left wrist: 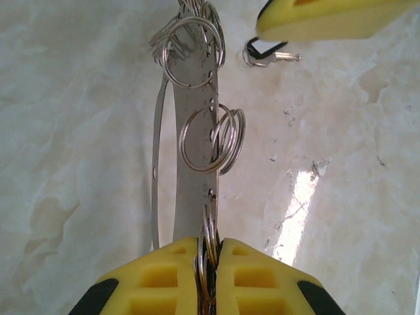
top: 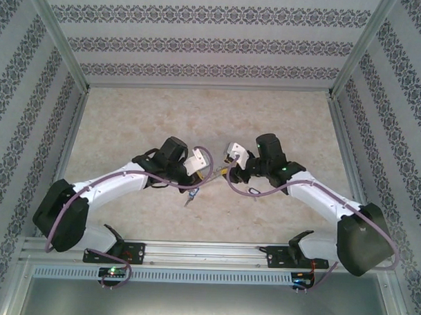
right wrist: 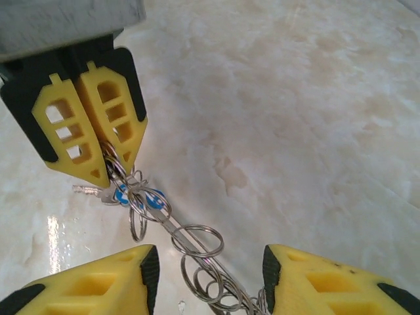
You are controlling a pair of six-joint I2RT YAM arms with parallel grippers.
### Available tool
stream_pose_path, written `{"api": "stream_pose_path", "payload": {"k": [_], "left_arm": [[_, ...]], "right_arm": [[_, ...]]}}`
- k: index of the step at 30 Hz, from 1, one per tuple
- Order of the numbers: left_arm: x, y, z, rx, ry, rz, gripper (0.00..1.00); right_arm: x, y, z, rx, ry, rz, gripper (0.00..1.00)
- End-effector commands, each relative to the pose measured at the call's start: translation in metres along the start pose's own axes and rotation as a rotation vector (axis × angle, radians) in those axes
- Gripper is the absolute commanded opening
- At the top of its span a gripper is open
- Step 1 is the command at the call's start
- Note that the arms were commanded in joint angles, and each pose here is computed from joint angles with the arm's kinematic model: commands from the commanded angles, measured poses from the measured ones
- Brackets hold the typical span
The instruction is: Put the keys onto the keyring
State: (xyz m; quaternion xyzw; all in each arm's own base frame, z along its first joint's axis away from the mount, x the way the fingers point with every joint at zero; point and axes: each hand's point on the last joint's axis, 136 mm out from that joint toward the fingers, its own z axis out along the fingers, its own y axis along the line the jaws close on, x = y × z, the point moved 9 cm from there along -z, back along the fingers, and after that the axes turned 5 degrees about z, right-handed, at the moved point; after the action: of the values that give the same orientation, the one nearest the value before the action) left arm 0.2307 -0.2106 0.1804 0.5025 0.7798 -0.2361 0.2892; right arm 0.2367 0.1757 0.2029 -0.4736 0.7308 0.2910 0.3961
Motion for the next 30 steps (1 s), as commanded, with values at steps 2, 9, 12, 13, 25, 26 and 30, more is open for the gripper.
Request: {"api": "stream_pose_path", "payload": {"k": [2, 9, 12, 13, 25, 26, 30], "left_arm": [[-0.002, 0.008, 0.009, -0.032, 0.029, -0.079, 0.06], [-0.009, 0.011, 0.005, -0.034, 0.017, -0.102, 0.06], [-0.008, 0.011, 0.005, -0.035, 0.019, -0.101, 0.06], [-0.007, 0.012, 0.005, -0.04, 0.021, -0.104, 0.06], [-0.009, 0.013, 0.001, -0.045, -0.009, -0.111, 0.06], [-0.009, 0.013, 0.0, -0.044, -0.013, -0.112, 0.06], [-0.012, 0.013, -0.002, -0.038, -0.033, -0.11, 0.07]], "right_arm": [[-0.008, 0.013, -0.005, -0.051, -0.038, 0.062, 0.39], [0.007, 0.026, 0.012, -0.1, -0.002, 0.079, 0.35], [0.013, 0.021, 0.017, -0.076, 0.002, 0.086, 0.37], [0.012, 0.02, 0.019, -0.075, 0.001, 0.078, 0.37], [-0.001, 0.009, 0.033, -0.1, 0.025, 0.117, 0.35], [-0.002, 0.008, 0.033, -0.101, 0.021, 0.121, 0.34], [-0.005, 0.006, 0.034, -0.091, 0.007, 0.12, 0.29]]}}
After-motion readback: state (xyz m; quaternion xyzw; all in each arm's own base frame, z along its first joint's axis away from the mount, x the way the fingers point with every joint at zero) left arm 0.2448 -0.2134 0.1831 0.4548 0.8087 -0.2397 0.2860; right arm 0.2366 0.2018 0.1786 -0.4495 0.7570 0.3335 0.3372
